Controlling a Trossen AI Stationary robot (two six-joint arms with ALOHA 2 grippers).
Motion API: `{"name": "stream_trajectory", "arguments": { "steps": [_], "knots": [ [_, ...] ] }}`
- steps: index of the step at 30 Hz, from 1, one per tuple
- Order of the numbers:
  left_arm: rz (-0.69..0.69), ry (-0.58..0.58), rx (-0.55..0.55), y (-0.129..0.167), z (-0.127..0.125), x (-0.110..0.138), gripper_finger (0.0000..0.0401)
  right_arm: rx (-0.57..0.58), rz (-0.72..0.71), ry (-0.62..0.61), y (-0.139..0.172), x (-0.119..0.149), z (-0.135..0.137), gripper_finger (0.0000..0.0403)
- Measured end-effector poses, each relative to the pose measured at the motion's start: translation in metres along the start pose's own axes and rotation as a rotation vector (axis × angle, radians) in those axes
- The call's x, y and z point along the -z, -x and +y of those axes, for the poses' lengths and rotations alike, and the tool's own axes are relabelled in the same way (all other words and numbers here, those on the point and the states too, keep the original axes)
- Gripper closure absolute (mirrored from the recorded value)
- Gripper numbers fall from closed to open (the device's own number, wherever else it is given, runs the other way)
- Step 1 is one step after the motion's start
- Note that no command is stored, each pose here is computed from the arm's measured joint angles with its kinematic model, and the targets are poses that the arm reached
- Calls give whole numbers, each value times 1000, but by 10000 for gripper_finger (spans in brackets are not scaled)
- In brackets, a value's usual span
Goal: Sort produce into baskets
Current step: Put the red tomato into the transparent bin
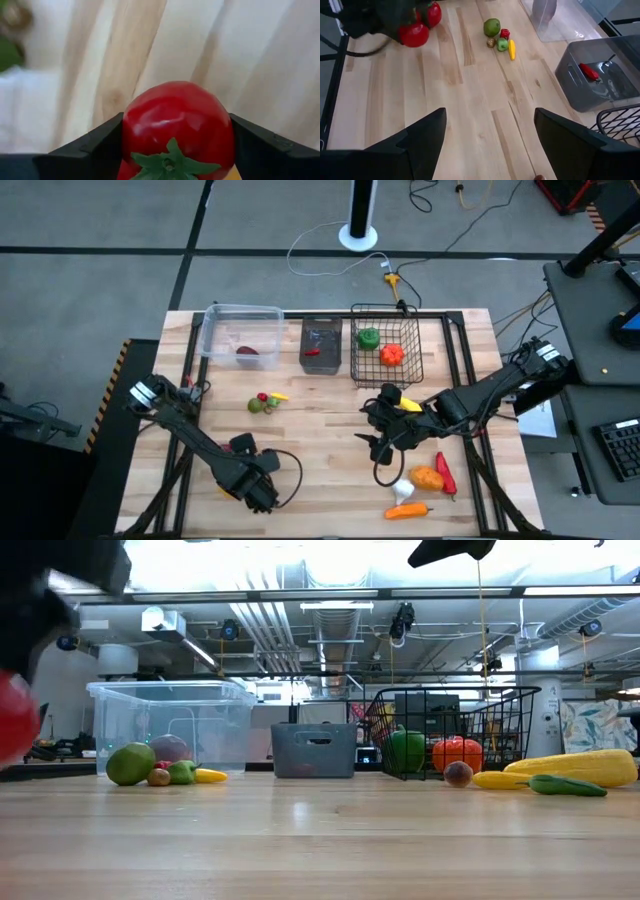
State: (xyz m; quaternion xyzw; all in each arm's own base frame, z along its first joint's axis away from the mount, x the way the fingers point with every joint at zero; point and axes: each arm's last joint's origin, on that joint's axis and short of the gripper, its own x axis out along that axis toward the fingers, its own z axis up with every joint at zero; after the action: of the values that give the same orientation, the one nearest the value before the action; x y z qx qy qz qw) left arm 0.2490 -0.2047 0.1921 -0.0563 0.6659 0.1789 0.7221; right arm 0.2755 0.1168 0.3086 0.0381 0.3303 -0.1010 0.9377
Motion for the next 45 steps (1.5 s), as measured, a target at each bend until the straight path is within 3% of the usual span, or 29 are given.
{"name": "stream_trajectory", "arguments": {
  "steps": [6,11,14,21,27,30,35,41,45],
  "knots": [
    [-145,-171,-173,40,9,-13,119,-1,-3,11,0,0,0,106],
    [-253,-192,-352,80,36,-34,119,-2,-2,21,0,0,0,108],
    [-352,-213,-354,101,55,-47,120,-2,-3,26,0,0,0,111],
    [-402,-141,-438,130,126,-68,120,-4,-6,37,0,-1,0,110],
    [-346,-65,-489,141,200,-84,120,-7,-16,57,0,-2,1,108],
    [-304,-15,-456,143,238,-89,120,-11,-24,64,0,-2,1,112],
    [-297,50,-307,133,300,-99,120,-11,-24,71,0,-2,1,115],
    [-212,129,-189,95,364,-105,120,-11,-26,77,0,-3,1,111],
    [-136,156,-156,64,386,-111,120,-11,-26,77,0,-3,1,110]
  ]
}}
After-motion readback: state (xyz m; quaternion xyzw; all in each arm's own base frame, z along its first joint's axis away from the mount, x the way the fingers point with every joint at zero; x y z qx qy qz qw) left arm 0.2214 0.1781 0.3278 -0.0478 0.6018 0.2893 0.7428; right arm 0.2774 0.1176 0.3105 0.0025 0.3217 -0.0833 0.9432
